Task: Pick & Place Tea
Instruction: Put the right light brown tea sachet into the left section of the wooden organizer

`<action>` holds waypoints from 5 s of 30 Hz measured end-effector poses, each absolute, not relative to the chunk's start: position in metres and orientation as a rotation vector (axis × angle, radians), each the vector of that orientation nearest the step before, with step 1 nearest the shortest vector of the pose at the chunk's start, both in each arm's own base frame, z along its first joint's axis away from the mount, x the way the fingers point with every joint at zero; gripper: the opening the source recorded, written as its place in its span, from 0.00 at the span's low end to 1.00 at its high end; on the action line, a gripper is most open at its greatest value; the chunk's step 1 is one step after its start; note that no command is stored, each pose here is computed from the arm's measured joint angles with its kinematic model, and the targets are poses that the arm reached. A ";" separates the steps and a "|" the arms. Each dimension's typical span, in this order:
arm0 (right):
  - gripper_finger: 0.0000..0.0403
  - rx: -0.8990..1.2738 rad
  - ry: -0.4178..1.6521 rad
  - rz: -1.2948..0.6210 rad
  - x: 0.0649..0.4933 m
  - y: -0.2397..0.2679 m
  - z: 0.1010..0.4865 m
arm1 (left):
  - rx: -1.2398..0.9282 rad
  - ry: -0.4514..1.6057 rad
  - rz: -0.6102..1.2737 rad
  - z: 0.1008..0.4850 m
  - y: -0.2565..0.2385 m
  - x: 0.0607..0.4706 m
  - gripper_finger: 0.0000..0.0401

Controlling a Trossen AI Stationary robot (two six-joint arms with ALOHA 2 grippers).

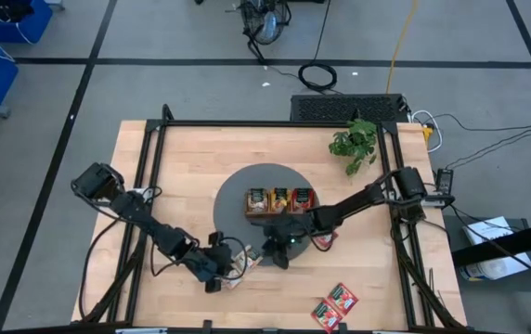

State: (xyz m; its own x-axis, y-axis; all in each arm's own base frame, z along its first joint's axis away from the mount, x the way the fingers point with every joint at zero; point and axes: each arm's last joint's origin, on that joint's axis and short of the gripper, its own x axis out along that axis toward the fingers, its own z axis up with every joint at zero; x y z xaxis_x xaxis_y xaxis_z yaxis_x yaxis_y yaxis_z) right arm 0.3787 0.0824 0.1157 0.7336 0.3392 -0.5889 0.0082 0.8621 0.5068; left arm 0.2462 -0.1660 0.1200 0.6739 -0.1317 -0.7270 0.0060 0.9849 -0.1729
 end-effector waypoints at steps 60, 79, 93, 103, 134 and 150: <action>0.30 0.549 0.825 0.112 0.373 0.082 0.109 | -0.039 0.751 -0.118 0.106 -0.132 0.282 0.24; 0.23 0.672 0.852 0.144 0.375 0.070 0.110 | -0.055 0.764 -0.131 0.083 -0.127 0.291 0.24; 0.01 0.541 0.797 0.241 0.375 0.081 0.116 | 0.082 0.656 -0.210 0.092 -0.135 0.292 0.24; 0.00 0.424 0.738 0.305 0.360 0.079 0.170 | 0.081 0.587 -0.305 0.129 -0.170 0.266 0.24; 0.00 -0.502 1.309 0.260 0.450 -0.031 0.264 | 0.117 0.668 -0.333 0.124 -0.193 0.242 0.24; 0.00 -0.894 1.385 0.209 0.456 0.002 0.238 | 0.122 0.674 -0.325 0.124 -0.196 0.239 0.24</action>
State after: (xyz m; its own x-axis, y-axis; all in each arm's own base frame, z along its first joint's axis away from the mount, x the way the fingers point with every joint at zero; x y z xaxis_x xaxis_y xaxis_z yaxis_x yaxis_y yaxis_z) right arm 0.4563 0.0023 0.2384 0.2246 -0.3639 -0.9039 -0.6145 0.6670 -0.4213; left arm 0.2386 -0.1957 0.1238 0.7330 -0.2556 -0.6303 0.3343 0.9424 0.0066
